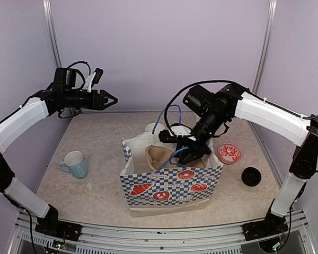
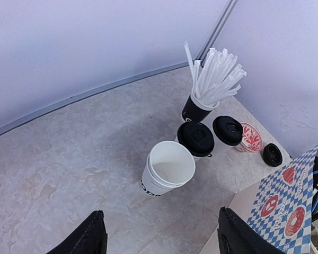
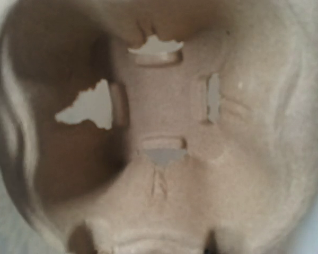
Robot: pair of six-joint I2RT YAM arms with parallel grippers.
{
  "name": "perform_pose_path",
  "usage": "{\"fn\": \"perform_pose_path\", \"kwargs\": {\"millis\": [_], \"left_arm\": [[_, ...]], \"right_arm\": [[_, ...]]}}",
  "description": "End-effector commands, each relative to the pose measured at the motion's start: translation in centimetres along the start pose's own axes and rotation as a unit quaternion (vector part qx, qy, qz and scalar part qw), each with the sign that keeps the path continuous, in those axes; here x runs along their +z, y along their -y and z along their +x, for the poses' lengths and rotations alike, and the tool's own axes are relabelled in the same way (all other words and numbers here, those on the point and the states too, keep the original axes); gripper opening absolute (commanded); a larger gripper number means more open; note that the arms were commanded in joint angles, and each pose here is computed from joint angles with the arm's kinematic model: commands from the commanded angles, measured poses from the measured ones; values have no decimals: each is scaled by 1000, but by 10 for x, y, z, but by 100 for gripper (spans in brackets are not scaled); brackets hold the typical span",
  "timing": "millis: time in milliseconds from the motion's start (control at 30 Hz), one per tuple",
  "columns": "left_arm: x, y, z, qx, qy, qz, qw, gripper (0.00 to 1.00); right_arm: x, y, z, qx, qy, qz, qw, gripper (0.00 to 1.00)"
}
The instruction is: Pack the takeout coffee
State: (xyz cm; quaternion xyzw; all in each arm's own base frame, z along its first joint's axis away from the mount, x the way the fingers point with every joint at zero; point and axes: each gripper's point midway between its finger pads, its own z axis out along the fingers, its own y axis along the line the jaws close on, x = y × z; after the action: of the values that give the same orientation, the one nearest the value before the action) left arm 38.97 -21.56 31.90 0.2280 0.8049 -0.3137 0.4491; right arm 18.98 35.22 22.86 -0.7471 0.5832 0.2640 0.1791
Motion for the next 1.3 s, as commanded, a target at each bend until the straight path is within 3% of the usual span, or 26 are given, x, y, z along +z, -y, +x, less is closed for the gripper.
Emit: {"fn": "perform_pose_path", "kwargs": {"millis": [0,467,633,900,1267], "left_arm": [[-10,-10,-10,-13,39,6,999,70],[-12,-28,-3,-34,50,-10,998,70],[-10,-31,1,-37,47,-14,998,70],[-11,-32,1,-37,48,-16,998,70],[-13,-27,-1,-32,52,-14,998,70]], "right_arm": [[8,0,11,-5,-34,24,999,11],[43,-2,53,-22,-143,68,987,11],[49,2,59,-21,-162,85,983,11],[75,-2,78,16,-201,42,979,15],[95,-9,90,32,-208,33,977,19]]}}
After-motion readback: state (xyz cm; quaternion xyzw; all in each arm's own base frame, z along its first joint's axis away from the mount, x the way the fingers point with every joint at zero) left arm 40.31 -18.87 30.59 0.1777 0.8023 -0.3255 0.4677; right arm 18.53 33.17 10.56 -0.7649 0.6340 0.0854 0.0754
